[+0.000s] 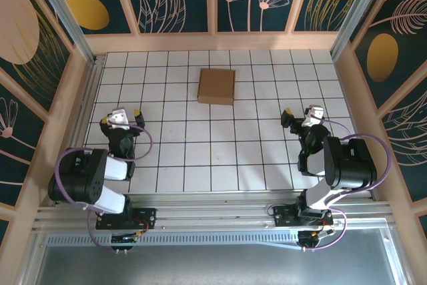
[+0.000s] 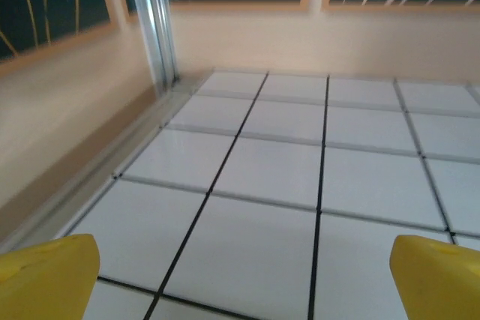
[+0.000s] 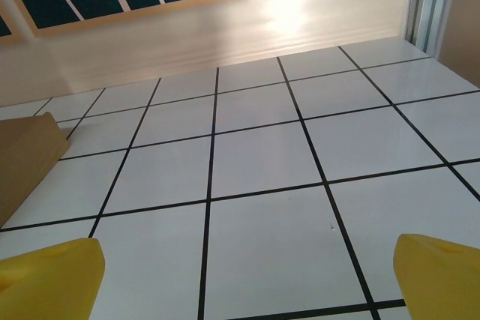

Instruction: Fold the paper box

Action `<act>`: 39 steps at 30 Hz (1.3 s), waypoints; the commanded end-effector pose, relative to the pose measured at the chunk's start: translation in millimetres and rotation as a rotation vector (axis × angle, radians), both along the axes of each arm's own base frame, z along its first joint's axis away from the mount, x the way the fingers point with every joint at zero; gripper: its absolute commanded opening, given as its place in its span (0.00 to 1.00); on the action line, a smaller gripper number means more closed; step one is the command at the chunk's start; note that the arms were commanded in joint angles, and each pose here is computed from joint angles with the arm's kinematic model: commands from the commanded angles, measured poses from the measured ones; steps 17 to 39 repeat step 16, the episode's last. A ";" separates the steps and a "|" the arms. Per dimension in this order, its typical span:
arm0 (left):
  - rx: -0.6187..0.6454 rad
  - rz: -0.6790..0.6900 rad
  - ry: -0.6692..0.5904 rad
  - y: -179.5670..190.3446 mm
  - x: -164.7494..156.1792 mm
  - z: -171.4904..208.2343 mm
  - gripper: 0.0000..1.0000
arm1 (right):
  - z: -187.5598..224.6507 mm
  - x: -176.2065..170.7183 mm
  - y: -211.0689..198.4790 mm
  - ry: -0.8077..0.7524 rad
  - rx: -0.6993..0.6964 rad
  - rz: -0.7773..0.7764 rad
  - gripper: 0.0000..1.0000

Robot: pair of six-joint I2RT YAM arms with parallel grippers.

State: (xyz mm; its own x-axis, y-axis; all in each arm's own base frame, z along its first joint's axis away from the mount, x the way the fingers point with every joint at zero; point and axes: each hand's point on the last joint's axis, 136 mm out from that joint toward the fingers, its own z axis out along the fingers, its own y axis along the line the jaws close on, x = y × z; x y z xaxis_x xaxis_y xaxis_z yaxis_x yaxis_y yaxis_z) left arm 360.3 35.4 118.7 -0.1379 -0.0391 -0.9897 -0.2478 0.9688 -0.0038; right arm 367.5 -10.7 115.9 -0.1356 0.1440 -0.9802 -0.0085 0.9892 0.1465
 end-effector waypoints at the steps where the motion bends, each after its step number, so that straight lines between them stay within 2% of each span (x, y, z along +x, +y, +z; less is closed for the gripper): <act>1: -0.067 -0.072 -0.094 -7.3 13.0 20.5 0.99 | 13.2 4.6 2.2 -0.051 -0.008 0.007 0.99; 3: -0.066 -0.068 -0.058 -6.7 14.6 15.9 0.99 | 13.5 5.0 2.4 -0.052 -0.009 0.008 0.99; 39: -0.059 -0.090 -0.059 -10.3 15.8 16.8 0.99 | 17.0 -4.3 8.2 -0.084 -0.038 0.010 0.99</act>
